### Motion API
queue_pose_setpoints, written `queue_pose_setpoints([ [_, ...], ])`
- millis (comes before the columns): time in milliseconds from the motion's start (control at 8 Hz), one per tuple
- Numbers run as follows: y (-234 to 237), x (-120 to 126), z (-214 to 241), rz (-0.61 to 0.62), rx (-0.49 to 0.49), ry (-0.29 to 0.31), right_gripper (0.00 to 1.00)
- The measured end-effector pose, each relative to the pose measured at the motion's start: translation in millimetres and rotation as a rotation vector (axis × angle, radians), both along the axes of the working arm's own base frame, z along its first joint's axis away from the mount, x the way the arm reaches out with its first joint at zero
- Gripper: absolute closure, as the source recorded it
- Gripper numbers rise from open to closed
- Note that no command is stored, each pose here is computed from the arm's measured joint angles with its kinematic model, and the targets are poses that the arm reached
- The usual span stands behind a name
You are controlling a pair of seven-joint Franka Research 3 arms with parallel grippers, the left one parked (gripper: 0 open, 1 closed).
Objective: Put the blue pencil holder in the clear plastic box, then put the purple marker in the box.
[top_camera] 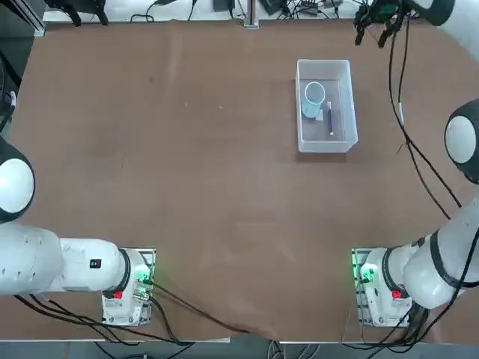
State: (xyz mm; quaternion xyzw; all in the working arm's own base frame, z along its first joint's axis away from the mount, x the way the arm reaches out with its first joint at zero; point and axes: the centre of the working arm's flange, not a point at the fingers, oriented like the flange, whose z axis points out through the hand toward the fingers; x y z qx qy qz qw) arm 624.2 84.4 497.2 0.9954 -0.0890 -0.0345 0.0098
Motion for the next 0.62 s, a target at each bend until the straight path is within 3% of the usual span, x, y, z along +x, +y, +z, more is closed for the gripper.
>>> queue_pose_setpoints([
  [250,-29.5,-13.1,53.3,0.038,0.036,-0.056,0.01],
  [625,-80.8,-44.3,104.5,0.104,0.079,-0.065,0.01],
])
